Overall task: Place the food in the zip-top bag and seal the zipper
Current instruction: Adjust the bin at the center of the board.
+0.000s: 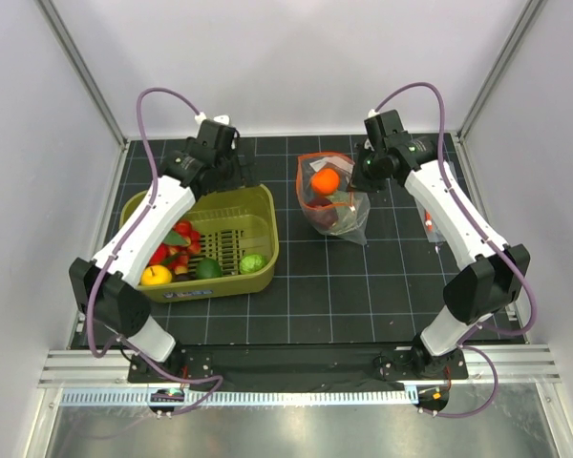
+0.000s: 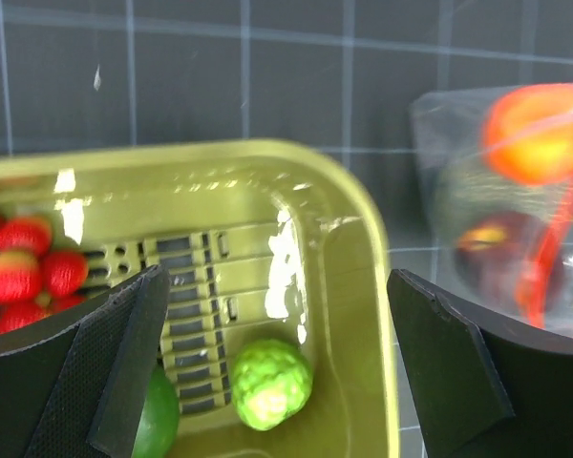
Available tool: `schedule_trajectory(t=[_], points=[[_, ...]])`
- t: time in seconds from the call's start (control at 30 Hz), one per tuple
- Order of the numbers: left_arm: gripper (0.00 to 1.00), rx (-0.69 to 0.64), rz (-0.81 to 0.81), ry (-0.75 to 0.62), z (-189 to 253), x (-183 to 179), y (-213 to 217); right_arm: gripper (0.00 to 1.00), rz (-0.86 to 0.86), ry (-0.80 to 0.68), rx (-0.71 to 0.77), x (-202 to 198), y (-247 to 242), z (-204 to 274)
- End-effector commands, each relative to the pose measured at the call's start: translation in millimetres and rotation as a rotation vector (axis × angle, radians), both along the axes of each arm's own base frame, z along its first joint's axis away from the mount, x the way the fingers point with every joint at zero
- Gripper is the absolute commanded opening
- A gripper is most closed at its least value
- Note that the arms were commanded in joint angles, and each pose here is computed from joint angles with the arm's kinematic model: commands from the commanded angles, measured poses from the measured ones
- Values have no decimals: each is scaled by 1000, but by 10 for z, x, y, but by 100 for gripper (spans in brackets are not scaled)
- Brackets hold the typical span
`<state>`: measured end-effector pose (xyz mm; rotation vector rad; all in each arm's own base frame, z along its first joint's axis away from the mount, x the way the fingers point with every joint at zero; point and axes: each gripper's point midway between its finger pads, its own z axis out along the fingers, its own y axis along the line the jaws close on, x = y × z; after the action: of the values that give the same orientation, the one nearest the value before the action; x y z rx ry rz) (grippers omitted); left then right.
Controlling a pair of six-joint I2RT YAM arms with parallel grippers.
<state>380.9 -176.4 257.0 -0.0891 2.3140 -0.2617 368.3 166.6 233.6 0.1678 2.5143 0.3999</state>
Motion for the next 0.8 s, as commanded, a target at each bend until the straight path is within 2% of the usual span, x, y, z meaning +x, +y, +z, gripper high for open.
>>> schedule_trajectory(t=[0.0, 0.1, 0.33, 0.4, 0.53, 0.7, 0.77], points=[[100, -10, 148, 106, -209, -16, 280, 1, -13, -34, 21, 93, 2, 115], [100, -96, 255, 178, -357, 4, 432, 1, -17, -29, 13, 124, -25, 94], [100, -208, 390, 236, -599, 163, 666, 1, -23, -23, 22, 202, -45, 75], [100, -218, 424, 282, -750, 232, 728, 1, -24, -23, 25, 219, -35, 75], [100, -153, 457, 223, -785, 497, 848, 1, -31, -15, 24, 260, -57, 43], [100, -164, 462, 241, -962, 826, 787, 1, -43, -19, 27, 339, -95, 59], [100, -183, 448, 201, -917, 981, 746, 1, -45, -26, 27, 370, -108, 89]])
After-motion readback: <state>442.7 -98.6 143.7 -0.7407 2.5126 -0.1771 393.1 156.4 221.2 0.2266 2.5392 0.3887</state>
